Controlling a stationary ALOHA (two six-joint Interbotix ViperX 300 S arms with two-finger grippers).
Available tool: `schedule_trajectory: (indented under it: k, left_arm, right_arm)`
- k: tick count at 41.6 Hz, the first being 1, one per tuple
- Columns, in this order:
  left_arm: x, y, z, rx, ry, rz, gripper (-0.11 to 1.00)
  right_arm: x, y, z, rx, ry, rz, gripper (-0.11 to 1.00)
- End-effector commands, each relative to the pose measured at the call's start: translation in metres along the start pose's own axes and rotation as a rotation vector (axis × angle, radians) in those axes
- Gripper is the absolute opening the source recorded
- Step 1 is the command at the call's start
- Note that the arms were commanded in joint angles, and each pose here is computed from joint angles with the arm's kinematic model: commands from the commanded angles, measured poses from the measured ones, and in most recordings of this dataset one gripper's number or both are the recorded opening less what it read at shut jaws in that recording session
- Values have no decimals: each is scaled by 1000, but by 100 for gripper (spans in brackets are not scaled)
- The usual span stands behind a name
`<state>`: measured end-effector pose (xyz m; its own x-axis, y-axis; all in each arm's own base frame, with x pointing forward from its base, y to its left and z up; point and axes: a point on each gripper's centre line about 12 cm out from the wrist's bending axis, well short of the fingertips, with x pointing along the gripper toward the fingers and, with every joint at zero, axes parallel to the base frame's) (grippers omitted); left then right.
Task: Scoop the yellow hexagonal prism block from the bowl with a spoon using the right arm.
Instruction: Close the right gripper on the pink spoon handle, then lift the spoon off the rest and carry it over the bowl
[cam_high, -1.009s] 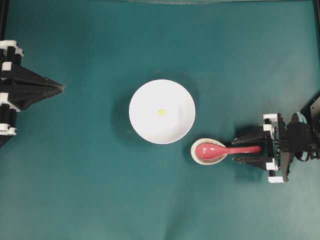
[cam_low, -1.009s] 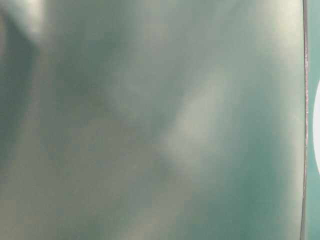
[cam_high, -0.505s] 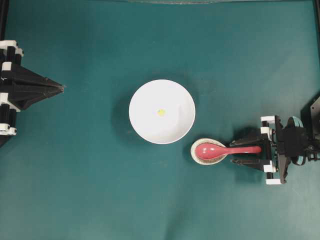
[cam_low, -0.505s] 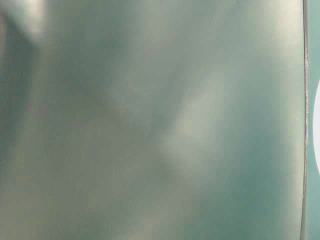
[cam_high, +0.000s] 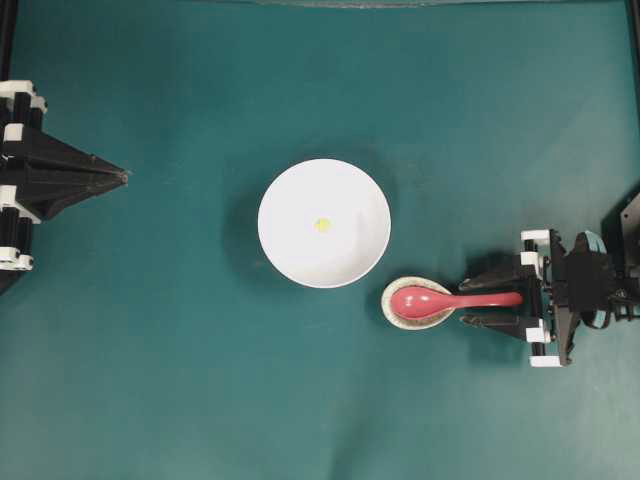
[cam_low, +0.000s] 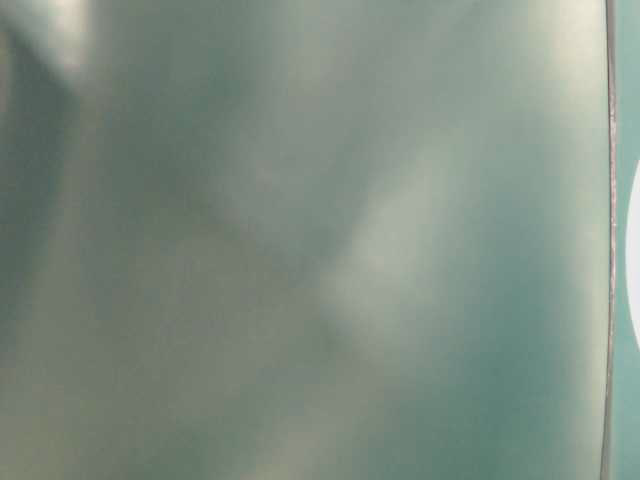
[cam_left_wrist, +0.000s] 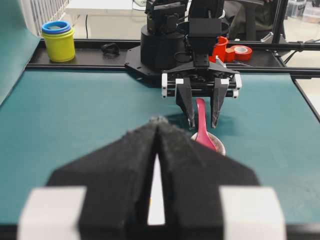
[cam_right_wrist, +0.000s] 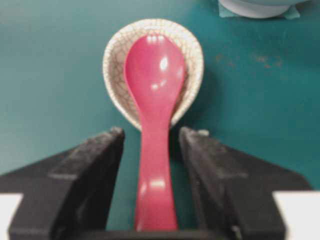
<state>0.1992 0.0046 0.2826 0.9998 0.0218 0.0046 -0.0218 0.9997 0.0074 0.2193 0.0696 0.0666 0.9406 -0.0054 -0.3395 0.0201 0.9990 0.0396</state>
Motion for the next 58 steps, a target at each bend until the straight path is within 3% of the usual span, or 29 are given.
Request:
schedule_trajectory:
  k: [1,16,25,40,53,58]
  left_arm:
    - [3,0,6,1,-17,1,0]
    - [3,0,6,1,-17,1,0]
    - [3,0,6,1,-17,1,0]
    - [2,0,7,0,-20,1,0]
    - [3,0,8,0,-31,1,0]
    - [2,0,9,2,-32,1,0]
  right_arm:
    - [0,1,7,6,-34,2,56]
    - [0,2,10,-5,-44,5,45]
    - [-1,2,11,-2,-48,5,23]
    - [-9,4,36,54,-121,32,23]
    - [-17,1,73,65,-172,42,23]
    - [-16,-4,89,72,-144,37,23]
